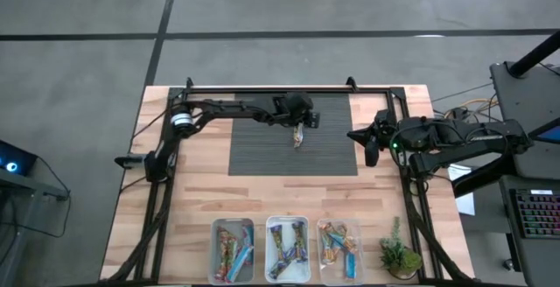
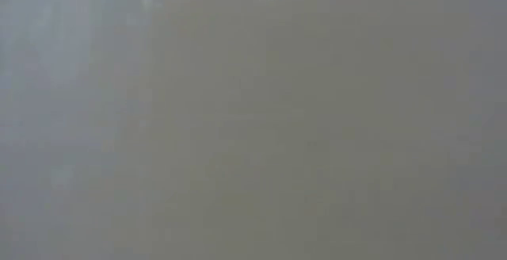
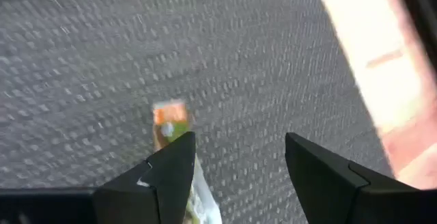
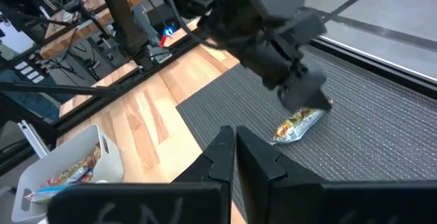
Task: Pick and place Granola Bars by type
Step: Put the yellow granola bar into the transparent bin
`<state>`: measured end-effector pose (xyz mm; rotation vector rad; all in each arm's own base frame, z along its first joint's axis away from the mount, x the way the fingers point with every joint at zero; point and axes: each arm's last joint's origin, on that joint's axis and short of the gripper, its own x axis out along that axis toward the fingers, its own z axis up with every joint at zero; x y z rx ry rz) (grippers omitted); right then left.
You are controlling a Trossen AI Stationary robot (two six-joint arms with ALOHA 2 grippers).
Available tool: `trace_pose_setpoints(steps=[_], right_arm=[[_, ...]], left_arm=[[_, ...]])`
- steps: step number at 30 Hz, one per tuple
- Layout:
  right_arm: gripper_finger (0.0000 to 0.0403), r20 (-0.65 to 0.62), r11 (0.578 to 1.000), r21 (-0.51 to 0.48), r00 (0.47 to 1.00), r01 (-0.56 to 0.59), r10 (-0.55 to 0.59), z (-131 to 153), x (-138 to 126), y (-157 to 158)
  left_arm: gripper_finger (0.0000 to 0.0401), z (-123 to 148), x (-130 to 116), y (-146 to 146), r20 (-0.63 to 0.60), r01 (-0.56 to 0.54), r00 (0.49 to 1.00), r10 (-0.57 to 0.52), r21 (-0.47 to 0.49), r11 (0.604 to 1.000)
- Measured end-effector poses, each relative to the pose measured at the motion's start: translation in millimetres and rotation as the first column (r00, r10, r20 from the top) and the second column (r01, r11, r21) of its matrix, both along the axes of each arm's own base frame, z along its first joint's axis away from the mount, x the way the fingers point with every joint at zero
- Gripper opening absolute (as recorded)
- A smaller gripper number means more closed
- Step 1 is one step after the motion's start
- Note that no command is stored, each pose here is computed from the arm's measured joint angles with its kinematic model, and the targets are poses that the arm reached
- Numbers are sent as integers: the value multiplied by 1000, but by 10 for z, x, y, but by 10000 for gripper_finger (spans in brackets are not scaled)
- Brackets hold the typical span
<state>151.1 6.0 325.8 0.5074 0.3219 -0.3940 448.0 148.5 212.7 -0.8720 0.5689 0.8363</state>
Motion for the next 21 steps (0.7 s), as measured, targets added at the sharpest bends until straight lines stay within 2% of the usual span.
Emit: trace_pose_setpoints(steps=[4, 7, 10, 14, 21], right_arm=[[8, 0, 1000, 0, 1000, 0, 0, 0, 1, -1], [8, 0, 1000, 0, 1000, 0, 0, 0, 1, 0], [9, -1, 1000, -1, 1000, 1, -1, -1, 1, 0], [9, -12, 1000, -3, 1000, 3, -3, -11, -4, -1], [8, -22, 1000, -4, 1000, 3, -3, -19, -8, -2]], left_arm=[[209, 73, 79, -24, -58, 11, 998, -9, 23, 1000], [209, 143, 56, -15, -143, 2, 990, 6, 53, 999], [209, 136, 61, 6, -177, -16, 984, 30, 83, 996], [209, 112, 76, 9, -178, -21, 984, 34, 75, 997], [209, -101, 126, -18, -211, -21, 977, 27, 29, 999]])
